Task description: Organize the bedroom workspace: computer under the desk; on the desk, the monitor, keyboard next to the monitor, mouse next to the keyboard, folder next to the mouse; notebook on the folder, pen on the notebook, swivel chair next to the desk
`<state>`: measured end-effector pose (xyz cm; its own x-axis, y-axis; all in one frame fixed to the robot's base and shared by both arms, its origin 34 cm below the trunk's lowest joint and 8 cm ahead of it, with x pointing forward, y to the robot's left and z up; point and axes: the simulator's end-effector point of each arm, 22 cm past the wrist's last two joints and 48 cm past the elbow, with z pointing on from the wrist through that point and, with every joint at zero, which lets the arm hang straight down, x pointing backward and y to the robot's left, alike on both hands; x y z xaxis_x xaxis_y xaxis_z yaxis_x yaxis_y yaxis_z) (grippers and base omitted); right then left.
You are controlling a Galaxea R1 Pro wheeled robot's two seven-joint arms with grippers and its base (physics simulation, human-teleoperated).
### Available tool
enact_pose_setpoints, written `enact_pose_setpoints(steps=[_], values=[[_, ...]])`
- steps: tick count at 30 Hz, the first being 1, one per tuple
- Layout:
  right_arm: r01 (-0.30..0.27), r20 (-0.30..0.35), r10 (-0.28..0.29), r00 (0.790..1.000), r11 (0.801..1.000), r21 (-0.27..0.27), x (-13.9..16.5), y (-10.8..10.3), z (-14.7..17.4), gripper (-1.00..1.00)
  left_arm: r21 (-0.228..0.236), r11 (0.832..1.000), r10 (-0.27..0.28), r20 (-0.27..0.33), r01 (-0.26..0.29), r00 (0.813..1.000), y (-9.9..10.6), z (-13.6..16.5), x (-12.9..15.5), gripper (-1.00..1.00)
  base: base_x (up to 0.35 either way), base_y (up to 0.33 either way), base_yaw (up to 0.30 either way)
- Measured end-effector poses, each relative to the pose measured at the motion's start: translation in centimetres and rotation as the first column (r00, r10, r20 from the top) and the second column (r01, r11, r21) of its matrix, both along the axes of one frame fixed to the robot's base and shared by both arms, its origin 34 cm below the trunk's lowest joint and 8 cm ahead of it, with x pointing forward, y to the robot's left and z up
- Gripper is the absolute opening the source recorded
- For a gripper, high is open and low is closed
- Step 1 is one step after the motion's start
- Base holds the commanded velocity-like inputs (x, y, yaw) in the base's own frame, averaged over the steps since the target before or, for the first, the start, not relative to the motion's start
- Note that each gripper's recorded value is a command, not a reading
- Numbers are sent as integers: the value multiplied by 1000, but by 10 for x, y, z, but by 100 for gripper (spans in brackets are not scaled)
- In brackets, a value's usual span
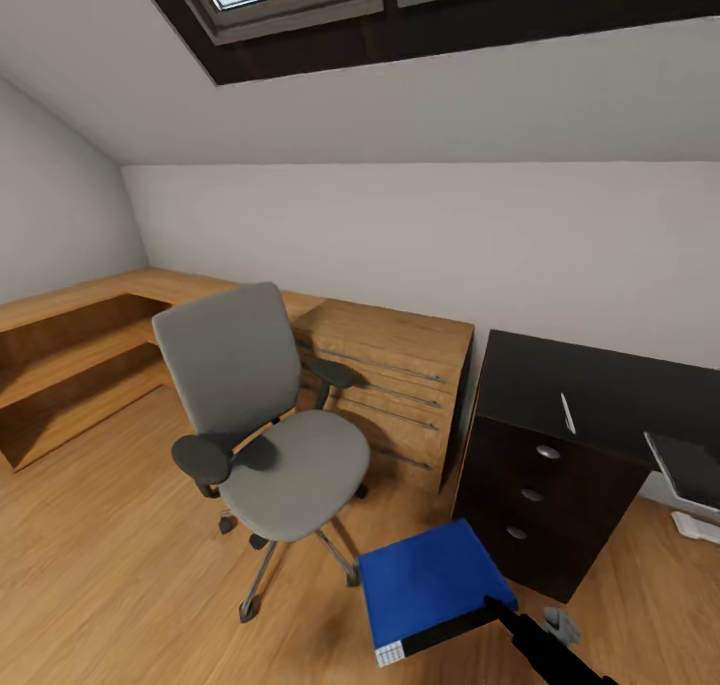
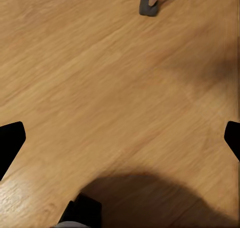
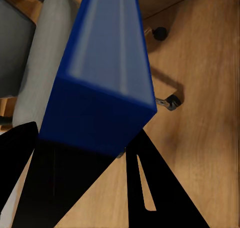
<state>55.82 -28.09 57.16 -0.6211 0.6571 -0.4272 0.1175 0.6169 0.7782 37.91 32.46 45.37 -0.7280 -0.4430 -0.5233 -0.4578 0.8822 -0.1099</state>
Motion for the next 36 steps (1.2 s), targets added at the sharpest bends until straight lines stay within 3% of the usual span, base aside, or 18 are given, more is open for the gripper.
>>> enact_pose_setpoints(steps=[8, 36], values=[[8, -1, -8, 1000, 1000, -12, 1, -11, 15, -100, 1, 1000, 0, -1, 0, 1000, 1, 14, 0, 100, 0, 0, -267], [4, -13, -4, 1000, 1000, -8, 0, -7, 57, -100, 0, 1000, -1, -11, 1, 1000, 0, 59, -1, 100, 0, 0, -269]])
